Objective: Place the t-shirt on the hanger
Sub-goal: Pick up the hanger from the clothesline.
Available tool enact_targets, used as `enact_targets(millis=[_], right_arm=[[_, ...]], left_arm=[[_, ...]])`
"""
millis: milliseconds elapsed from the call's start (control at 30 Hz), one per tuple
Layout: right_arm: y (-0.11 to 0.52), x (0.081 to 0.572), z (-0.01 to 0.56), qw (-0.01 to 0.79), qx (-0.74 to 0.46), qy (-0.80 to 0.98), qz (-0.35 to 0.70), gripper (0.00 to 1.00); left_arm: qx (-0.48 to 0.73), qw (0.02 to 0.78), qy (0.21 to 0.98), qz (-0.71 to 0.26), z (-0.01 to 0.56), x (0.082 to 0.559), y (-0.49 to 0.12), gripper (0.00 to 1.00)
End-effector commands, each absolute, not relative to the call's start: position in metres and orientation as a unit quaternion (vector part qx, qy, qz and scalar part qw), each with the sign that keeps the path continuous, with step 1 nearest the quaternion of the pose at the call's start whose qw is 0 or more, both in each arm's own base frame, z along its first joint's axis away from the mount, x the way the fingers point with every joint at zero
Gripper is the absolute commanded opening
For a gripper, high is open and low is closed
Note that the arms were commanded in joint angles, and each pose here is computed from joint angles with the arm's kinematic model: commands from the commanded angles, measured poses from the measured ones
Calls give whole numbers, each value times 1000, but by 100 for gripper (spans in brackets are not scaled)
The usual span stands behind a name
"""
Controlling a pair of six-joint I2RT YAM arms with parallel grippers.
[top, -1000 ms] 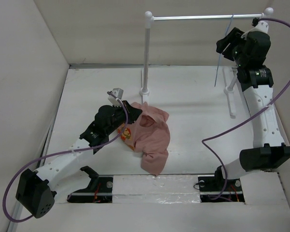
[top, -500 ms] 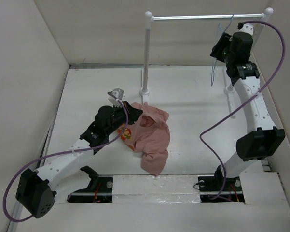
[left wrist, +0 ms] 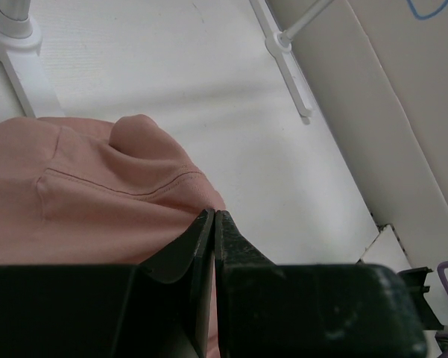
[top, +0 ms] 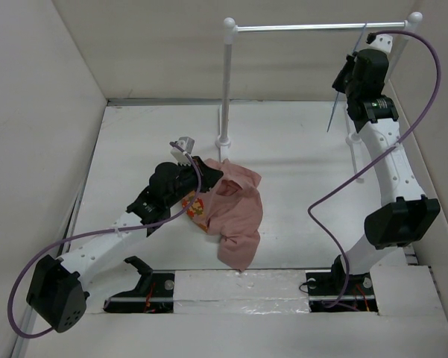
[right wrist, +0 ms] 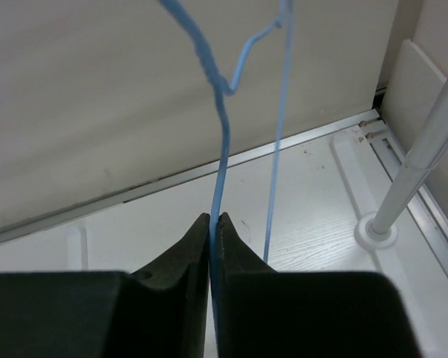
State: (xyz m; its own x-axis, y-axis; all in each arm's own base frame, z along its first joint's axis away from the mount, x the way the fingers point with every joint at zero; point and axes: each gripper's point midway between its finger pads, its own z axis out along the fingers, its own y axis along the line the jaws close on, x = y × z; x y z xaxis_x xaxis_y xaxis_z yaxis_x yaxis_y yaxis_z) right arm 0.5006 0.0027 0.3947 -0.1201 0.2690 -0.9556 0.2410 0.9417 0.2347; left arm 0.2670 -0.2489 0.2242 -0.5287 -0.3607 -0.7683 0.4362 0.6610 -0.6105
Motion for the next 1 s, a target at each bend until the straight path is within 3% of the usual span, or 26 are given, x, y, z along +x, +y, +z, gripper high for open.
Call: enact_targets(millis=[0, 500, 967], right_arm=[[-2, 491, 438, 687, 170, 707, 3, 2], [25, 456, 483, 743, 84, 661, 62, 0], [45, 427, 440, 716, 70, 684, 121, 0]], left_arm=[[34, 498, 747, -439, 244, 266, -257, 0], [30, 504, 747, -432, 246, 269, -255, 0], [17, 528, 734, -428, 269, 279, -253, 0]])
